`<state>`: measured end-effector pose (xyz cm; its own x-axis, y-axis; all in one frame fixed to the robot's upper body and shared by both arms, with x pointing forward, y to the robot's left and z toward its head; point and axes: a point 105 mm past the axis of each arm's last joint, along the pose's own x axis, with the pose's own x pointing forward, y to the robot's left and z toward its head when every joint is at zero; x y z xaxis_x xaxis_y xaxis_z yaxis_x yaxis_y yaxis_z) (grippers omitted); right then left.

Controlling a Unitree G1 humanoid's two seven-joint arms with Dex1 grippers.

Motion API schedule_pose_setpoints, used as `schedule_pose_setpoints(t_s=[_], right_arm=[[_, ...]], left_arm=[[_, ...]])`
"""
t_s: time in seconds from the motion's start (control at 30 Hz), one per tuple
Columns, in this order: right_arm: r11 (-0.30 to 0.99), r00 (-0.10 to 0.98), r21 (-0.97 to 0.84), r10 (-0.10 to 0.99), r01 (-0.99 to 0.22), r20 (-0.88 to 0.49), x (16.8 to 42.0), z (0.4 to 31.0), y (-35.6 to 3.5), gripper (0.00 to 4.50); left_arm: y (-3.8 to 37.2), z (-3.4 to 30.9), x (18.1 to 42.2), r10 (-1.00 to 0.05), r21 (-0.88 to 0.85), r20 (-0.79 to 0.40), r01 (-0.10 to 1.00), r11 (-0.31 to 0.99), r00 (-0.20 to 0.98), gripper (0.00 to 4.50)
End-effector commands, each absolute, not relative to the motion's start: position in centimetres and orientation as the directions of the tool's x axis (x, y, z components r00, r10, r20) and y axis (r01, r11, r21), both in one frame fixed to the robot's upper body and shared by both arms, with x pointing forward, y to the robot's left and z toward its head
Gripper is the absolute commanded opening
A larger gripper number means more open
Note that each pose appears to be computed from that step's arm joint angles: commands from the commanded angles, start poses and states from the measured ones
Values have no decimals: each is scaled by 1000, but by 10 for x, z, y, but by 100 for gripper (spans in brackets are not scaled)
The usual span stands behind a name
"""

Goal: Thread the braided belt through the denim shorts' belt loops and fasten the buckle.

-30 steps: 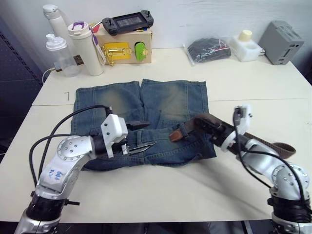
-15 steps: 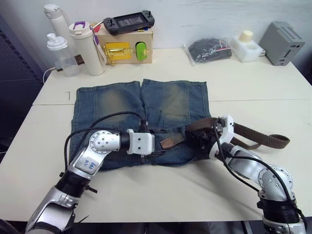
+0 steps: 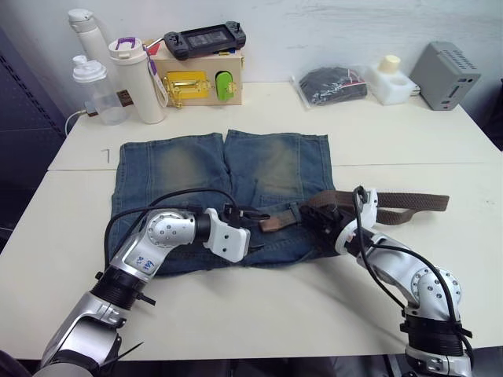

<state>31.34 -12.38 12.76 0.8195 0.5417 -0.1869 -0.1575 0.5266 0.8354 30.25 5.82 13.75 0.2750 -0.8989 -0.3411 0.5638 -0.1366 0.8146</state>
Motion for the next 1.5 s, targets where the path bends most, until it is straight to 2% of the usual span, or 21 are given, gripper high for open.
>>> schedule_pose_setpoints(t_s=[0.03, 0.43, 0.53, 0.67, 0.93, 1.1, 1.13, 1.17, 1.27, 1.43, 1.5], right_arm=[[454, 779, 886, 588, -96, -217, 303, 112, -111, 0], [435, 778, 896, 592, -89, -211, 299, 110, -110, 0], [441, 778, 893, 590, -86, -216, 299, 109, -110, 0], [452, 779, 888, 586, -85, -224, 299, 108, -111, 0], [482, 781, 871, 577, -91, -238, 300, 107, -114, 0], [453, 811, 885, 555, -107, -186, 305, 122, -124, 0], [452, 822, 886, 541, -104, -180, 306, 124, -129, 77], [453, 829, 885, 533, -109, -171, 306, 126, -134, 95], [465, 837, 875, 527, -138, -148, 303, 136, -145, 215], [495, 838, 851, 529, -172, -138, 302, 148, -156, 445], [517, 837, 836, 528, -186, -141, 300, 150, -162, 449]], left_arm=[[64, 142, 314, -880, 845, -330, 522, -114, 342, 332], [58, 149, 325, -875, 883, -299, 458, -103, 381, 332], [56, 151, 322, -884, 886, -289, 452, -102, 366, 253], [53, 152, 317, -896, 889, -277, 447, -101, 347, 91], [54, 157, 313, -899, 891, -272, 443, -100, 343, 91], [53, 160, 312, -897, 893, -281, 435, -114, 341, 91], [52, 161, 311, -898, 893, -281, 435, -115, 340, 86], [52, 162, 311, -899, 893, -278, 436, -112, 338, 86], [51, 164, 310, -903, 891, -270, 444, -101, 336, 86], [50, 168, 307, -914, 886, -233, 460, -58, 334, 86], [51, 171, 307, -916, 877, -211, 479, -24, 341, 86]])
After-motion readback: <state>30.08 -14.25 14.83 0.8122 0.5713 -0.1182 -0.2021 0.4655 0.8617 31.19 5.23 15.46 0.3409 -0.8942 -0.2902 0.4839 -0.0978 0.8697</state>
